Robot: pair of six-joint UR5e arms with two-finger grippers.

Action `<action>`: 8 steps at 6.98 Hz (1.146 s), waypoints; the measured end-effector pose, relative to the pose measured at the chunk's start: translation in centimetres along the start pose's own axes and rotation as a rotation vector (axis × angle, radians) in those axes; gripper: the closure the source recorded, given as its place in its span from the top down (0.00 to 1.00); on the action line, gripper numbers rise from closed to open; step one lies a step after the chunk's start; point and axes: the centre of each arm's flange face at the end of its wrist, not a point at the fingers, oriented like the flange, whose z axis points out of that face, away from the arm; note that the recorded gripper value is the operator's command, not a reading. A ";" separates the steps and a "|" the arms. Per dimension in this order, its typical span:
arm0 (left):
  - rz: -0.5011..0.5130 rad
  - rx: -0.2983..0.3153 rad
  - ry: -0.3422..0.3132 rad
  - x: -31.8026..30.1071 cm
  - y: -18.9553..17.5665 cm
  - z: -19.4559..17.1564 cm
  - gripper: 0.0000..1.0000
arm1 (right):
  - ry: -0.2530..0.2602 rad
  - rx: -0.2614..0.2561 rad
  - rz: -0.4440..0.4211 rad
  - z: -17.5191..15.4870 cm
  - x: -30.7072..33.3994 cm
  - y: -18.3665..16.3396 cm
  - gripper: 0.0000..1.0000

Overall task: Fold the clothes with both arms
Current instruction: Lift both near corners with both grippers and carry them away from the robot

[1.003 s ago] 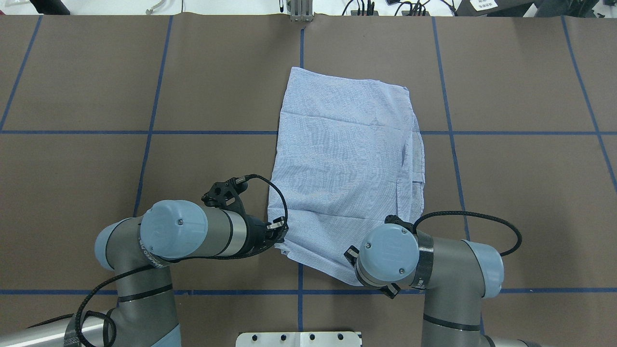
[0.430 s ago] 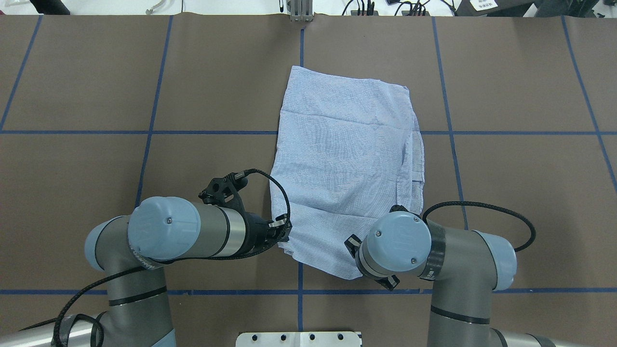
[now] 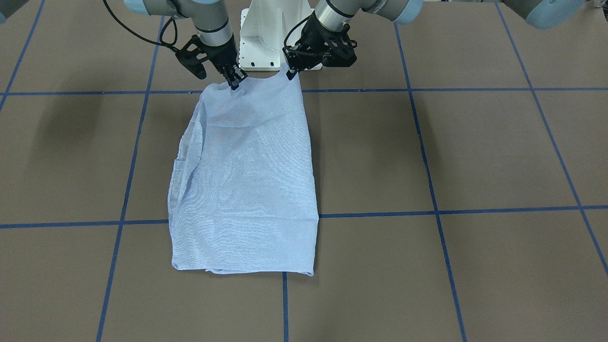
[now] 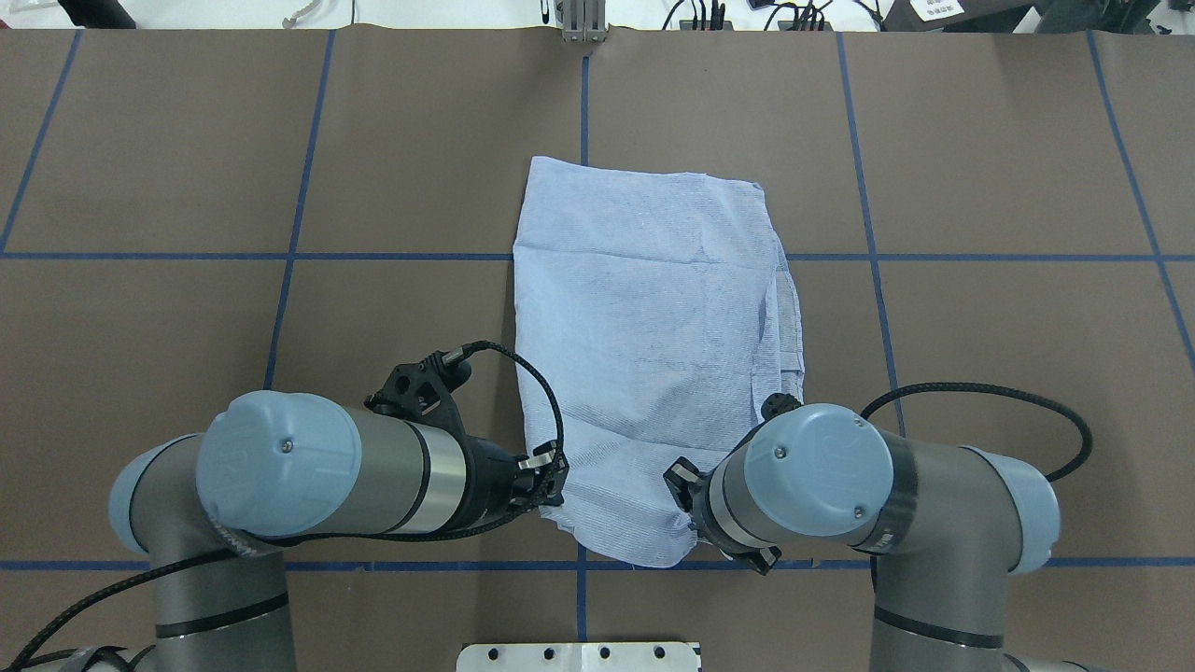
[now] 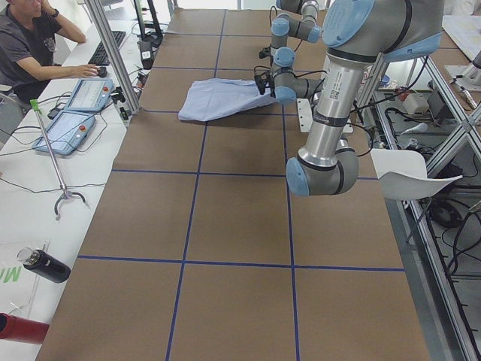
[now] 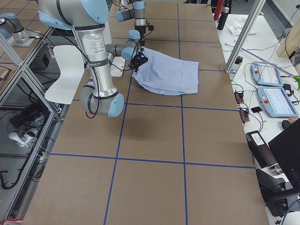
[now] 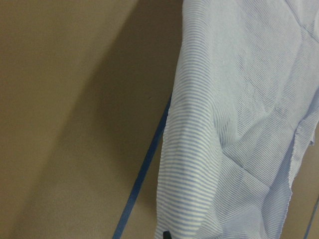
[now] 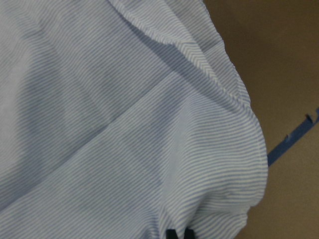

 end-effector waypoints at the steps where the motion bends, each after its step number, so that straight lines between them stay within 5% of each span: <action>1: -0.021 -0.039 -0.032 -0.2 1.7 -0.9 0.00 | -0.012 -0.042 -0.028 -2.1 0.8 0.3 0.00; 4: -0.059 -0.130 -0.110 -0.6 4.5 -3.6 0.00 | -0.031 -0.178 -0.060 -7.6 2.0 1.0 0.00; 8: -0.052 -0.279 -0.130 -0.6 7.9 -13.1 0.00 | -0.045 -0.339 -0.075 -15.0 3.4 1.0 0.00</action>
